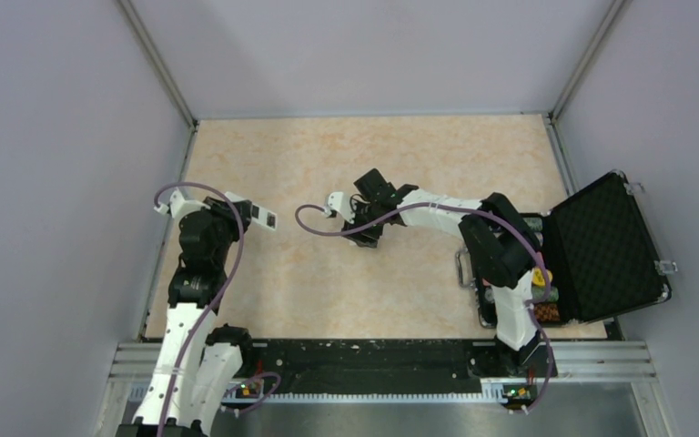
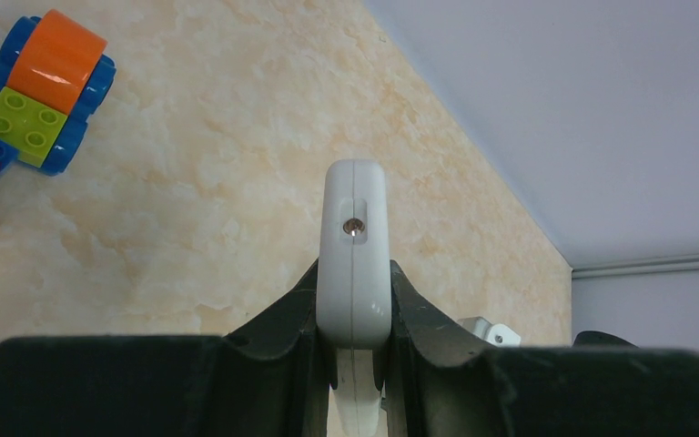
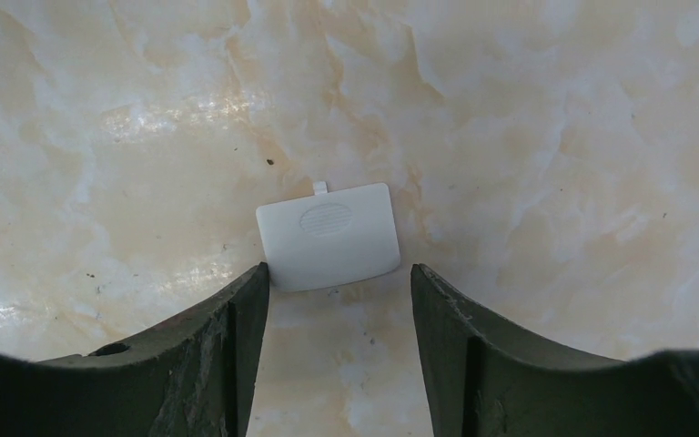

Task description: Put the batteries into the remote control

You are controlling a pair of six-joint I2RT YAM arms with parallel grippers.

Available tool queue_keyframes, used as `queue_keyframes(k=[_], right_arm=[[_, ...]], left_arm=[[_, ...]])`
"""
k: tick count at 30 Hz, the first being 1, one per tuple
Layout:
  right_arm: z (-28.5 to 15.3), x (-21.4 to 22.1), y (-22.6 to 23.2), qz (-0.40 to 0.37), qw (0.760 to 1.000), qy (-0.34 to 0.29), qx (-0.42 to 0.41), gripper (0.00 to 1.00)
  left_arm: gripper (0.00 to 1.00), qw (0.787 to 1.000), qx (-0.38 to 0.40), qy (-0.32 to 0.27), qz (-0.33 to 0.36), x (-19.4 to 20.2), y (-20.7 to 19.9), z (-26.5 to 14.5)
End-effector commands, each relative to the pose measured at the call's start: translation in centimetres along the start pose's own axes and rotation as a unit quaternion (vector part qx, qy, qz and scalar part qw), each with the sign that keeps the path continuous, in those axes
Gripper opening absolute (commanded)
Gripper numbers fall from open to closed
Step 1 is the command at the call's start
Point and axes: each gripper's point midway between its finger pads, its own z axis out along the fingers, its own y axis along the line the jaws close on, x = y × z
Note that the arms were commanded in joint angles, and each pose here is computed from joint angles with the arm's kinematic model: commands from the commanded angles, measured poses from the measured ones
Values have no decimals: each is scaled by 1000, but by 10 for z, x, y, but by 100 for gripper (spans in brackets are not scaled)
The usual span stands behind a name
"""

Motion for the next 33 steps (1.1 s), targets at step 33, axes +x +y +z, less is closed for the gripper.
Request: queue_keyframes(k=[33], right_arm=[[12,-49,33,34,992,-111,-49,30]], left_arm=[[0,998,60,5,6,-10,-20,12]])
